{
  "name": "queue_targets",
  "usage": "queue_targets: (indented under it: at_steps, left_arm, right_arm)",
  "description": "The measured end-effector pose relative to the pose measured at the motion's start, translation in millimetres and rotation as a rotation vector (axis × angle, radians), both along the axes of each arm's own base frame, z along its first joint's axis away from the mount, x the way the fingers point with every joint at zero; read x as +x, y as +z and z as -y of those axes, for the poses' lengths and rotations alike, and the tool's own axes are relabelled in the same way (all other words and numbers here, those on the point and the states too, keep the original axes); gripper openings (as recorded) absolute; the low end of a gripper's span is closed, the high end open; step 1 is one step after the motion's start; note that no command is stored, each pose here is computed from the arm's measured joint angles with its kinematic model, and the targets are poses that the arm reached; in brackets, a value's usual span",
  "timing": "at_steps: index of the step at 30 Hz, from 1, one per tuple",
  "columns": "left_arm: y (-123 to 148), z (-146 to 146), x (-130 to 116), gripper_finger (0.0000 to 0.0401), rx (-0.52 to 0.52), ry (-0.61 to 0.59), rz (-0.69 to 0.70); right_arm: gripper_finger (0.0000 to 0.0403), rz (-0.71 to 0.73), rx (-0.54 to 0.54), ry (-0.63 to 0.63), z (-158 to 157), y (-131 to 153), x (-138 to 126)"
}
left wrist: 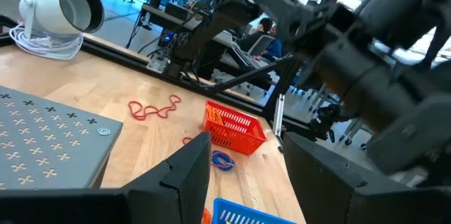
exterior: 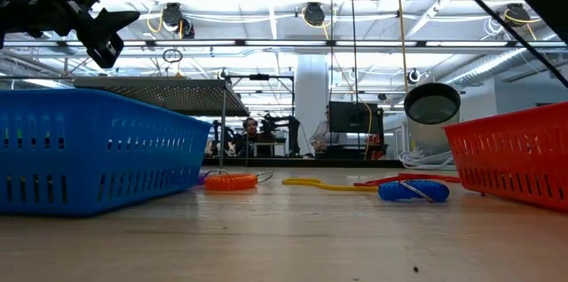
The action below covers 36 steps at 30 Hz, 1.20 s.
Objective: Pick & Place Office Desk Supplies
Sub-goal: Put the yellow spring rubberband into the green bin
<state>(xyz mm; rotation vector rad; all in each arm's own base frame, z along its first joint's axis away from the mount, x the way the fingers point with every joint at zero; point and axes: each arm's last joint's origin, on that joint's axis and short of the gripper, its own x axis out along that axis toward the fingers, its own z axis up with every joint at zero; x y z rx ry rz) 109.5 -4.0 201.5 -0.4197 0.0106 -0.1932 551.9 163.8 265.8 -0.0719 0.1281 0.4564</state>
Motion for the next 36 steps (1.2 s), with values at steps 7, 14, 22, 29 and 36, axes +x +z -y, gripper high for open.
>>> queue_targets:
  at_steps: [7, 14, 22, 29, 36]
  left_arm:
    - [0.0, 0.0, 0.0, 0.0186, -0.001, 0.000, -0.001]
    - [0.0, 0.0, 0.0, 0.0186, 0.000, -0.001, 0.000]
    - [0.1, 0.0, 0.0, 0.0186, -0.001, 0.000, 0.000]
    - [0.0, 0.0, 0.0, 0.0186, 0.000, 0.000, 0.000]
    - [0.0, 0.0, 0.0, 0.0186, -0.002, 0.000, 0.000]
  right_arm:
    - [0.0000, -0.008, -0.013, -0.072, -1.1, -40.1, 13.3]
    - [0.0000, 0.006, -0.037, -0.085, 8.2, -48.7, 18.6]
    - [0.0000, -0.037, -0.075, -0.112, 25.8, -54.2, 22.2]
    - [0.0000, -0.134, -0.090, -0.125, 32.7, -84.4, 19.7]
    - [0.0000, -0.144, -0.089, -0.125, 33.0, -96.8, 17.2]
